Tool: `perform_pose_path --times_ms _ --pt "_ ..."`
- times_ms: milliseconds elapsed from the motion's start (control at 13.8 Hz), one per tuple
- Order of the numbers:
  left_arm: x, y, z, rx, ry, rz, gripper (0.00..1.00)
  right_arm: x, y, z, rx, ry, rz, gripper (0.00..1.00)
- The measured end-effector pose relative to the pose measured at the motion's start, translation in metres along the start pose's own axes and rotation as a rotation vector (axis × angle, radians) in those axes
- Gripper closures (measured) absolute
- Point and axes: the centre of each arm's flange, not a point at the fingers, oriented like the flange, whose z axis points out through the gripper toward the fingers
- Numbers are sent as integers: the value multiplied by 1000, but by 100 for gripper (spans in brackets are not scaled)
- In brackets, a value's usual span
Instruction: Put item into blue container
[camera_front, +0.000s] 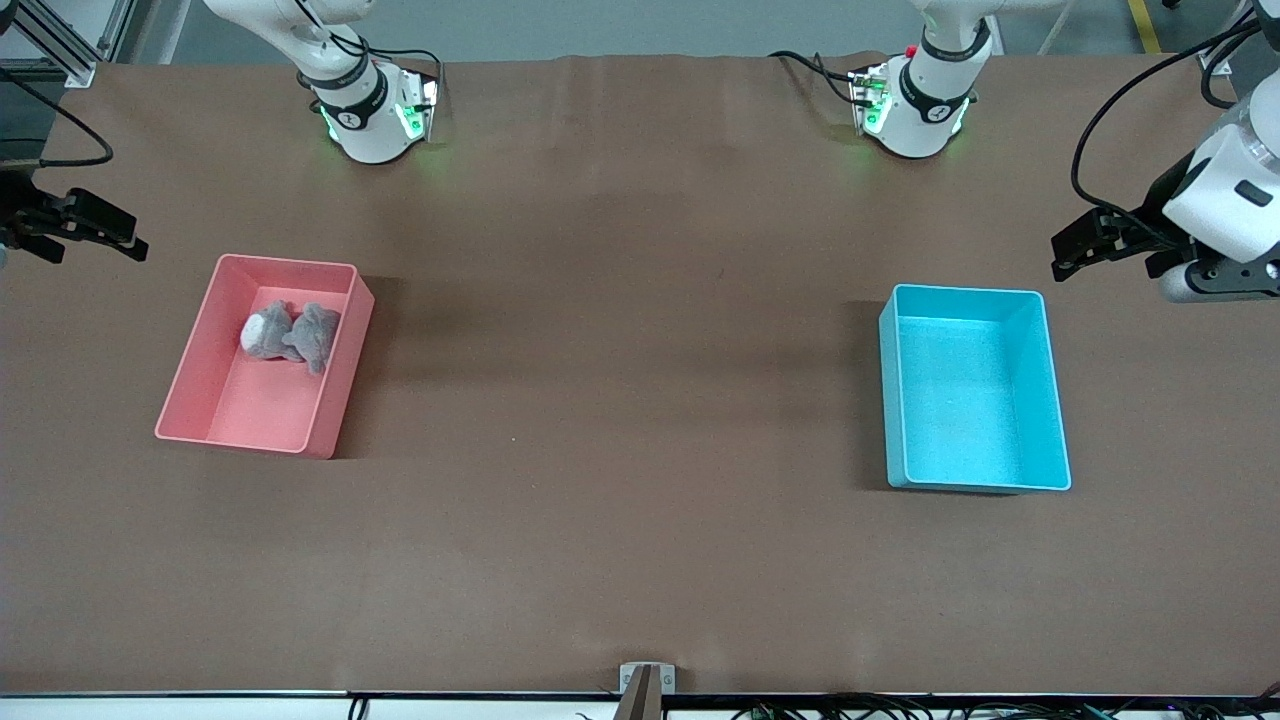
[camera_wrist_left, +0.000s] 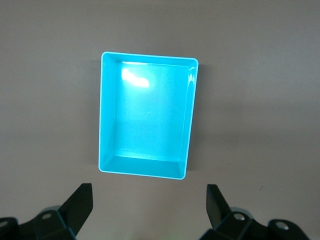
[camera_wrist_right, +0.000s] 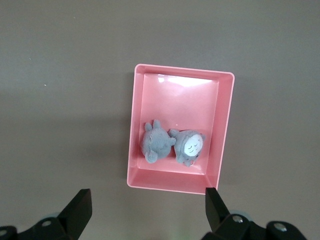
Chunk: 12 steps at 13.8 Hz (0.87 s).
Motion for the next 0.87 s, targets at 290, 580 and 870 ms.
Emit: perform_pose_path --times_ms 290,580,870 --pt "7 1 8 -3 3 1 0 0 0 -1 -1 0 -1 0" --pt "8 2 10 -4 3 3 0 -1 0 -5 -1 2 0 0" --pt "10 3 15 -5 12 5 0 0 1 -4 -2 -1 1 0"
